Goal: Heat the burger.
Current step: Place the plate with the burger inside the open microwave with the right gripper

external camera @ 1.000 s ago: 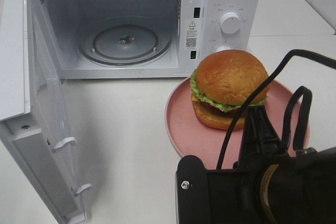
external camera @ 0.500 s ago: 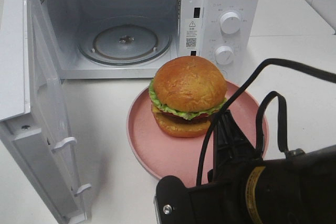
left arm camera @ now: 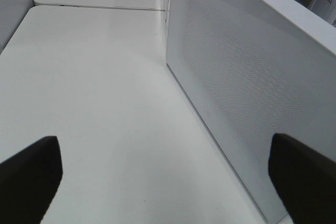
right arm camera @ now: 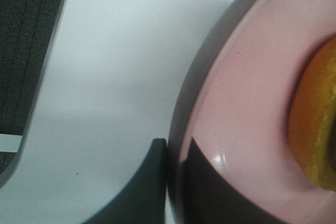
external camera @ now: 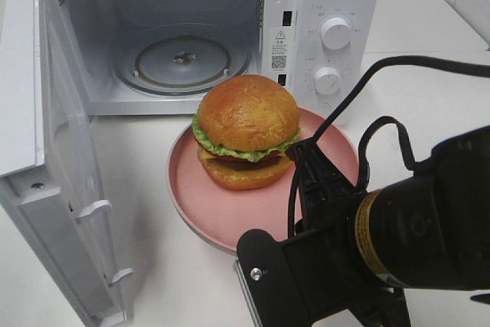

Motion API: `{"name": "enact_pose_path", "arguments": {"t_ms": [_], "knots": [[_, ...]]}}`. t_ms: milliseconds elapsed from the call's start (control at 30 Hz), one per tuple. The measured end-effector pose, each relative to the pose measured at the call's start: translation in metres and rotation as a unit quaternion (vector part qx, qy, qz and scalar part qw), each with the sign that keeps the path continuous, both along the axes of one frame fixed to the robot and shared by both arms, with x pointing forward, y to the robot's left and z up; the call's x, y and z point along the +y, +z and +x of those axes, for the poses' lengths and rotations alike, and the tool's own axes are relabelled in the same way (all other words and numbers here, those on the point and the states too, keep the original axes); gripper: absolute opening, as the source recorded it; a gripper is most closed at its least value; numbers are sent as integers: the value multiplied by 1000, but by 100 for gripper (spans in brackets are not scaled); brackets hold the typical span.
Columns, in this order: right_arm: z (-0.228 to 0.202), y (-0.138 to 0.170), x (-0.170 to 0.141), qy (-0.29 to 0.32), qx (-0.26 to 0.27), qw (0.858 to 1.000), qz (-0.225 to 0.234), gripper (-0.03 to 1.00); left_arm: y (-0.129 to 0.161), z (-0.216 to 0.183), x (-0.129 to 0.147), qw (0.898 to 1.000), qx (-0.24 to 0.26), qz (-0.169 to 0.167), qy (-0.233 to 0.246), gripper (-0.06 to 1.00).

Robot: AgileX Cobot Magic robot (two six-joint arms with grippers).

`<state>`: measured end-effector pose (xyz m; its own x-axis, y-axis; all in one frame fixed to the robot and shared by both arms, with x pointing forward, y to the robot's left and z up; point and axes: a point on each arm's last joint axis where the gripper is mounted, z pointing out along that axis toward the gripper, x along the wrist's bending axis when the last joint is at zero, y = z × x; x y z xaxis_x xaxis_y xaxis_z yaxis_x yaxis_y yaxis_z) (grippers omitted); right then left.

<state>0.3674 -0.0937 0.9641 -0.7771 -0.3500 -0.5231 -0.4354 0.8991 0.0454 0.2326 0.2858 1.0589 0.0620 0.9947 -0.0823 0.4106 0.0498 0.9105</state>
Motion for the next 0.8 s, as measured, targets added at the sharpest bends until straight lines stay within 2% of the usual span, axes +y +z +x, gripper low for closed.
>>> {"name": "enact_pose_path", "arguments": {"t_ms": [500,800], "knots": [[20,-1,-8,88,15,996,7,4,0,0,0,1000,0,0,0,99],[28,-1,-14,116,24,993,8,4,0,0,0,1000,0,0,0,99]]}}
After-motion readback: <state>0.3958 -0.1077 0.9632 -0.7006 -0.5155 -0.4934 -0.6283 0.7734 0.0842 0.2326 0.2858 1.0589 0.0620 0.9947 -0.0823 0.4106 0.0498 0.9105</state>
